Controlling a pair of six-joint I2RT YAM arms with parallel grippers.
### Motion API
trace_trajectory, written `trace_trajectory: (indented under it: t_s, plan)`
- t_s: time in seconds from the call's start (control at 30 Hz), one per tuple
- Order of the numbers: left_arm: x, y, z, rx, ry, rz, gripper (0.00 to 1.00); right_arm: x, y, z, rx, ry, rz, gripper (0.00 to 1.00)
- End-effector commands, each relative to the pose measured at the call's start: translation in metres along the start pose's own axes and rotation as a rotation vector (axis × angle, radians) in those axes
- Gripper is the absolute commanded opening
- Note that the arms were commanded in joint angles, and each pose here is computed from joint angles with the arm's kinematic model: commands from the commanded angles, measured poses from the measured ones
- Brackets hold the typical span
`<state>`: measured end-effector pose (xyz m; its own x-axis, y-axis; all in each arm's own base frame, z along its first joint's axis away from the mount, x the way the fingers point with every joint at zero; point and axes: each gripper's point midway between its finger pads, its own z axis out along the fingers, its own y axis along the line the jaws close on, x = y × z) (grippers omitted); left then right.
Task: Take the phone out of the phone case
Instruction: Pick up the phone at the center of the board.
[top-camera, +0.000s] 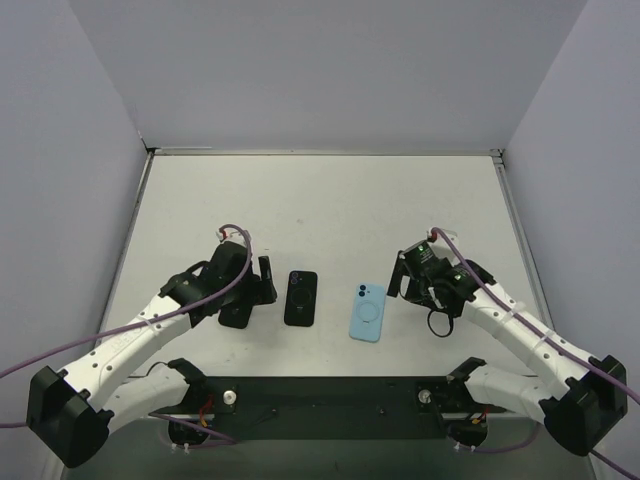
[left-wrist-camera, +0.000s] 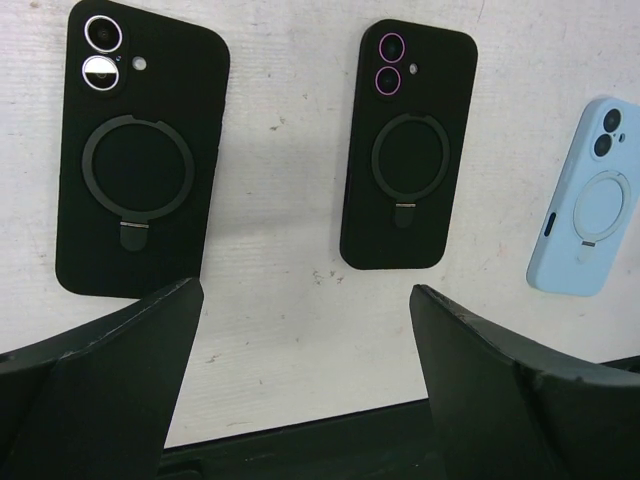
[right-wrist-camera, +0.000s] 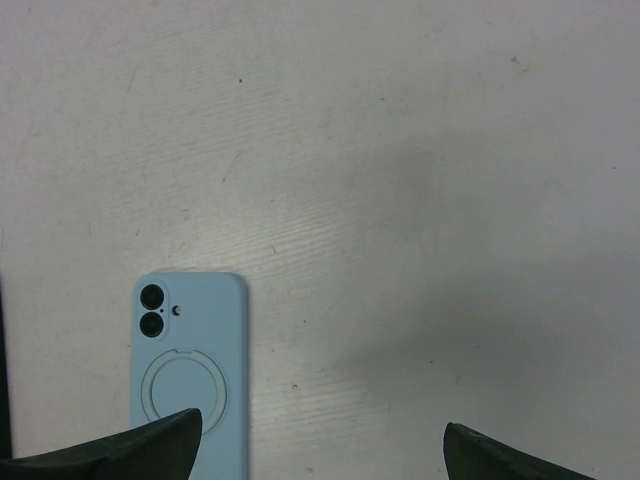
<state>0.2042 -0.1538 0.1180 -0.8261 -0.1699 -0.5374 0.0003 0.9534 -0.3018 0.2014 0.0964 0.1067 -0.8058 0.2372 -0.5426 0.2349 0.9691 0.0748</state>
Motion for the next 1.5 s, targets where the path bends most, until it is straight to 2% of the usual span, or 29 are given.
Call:
trace_trajectory:
  t_s: [0.0, 0.2, 0.43, 0.53, 0.67, 0.83, 1.0, 1.23, 1.33, 1.43, 1.47]
  plan:
    - [-0.009, 0.004, -0.004, -0.029, -0.050, -0.042, 0.97, -0.004, -0.003, -0.002, 0.054, -0.011, -0.014, 1.00]
    - [-0.013, 0.002, -0.004, -0.026, -0.064, -0.053, 0.97, -0.005, 0.028, -0.002, 0.045, -0.023, -0.082, 0.99]
    - [-0.025, 0.007, -0.014, -0.035, -0.136, -0.053, 0.98, 0.016, 0.082, 0.016, 0.037, 0.059, -0.202, 1.00]
    - [-0.020, 0.000, -0.017, 0.007, -0.069, 0.035, 0.98, 0.030, 0.100, 0.034, 0.007, 0.107, -0.213, 1.00]
    - [-0.013, 0.014, -0.016, -0.083, -0.004, 0.086, 0.97, 0.045, 0.102, 0.045, 0.009, 0.146, -0.194, 1.00]
    - [-0.012, 0.002, -0.019, 0.005, -0.018, 0.085, 0.97, 0.061, 0.090, 0.049, 0.020, 0.184, -0.145, 1.00]
    - [-0.008, 0.003, -0.017, -0.001, 0.003, 0.096, 0.97, 0.091, 0.077, 0.061, 0.033, 0.247, -0.140, 1.00]
    - [-0.004, 0.001, -0.014, 0.005, 0.029, 0.092, 0.97, 0.108, 0.075, 0.074, 0.044, 0.282, -0.144, 1.00]
    - [0.003, 0.007, -0.009, -0.048, 0.091, 0.097, 0.97, 0.111, 0.081, 0.076, 0.016, 0.287, -0.134, 0.95]
    - [0.004, 0.009, -0.009, -0.079, 0.120, 0.079, 0.97, 0.112, 0.085, 0.076, -0.003, 0.288, -0.141, 0.79]
    - [0.003, 0.007, -0.008, -0.073, 0.121, 0.072, 0.97, 0.110, 0.085, 0.075, -0.010, 0.281, -0.143, 0.67]
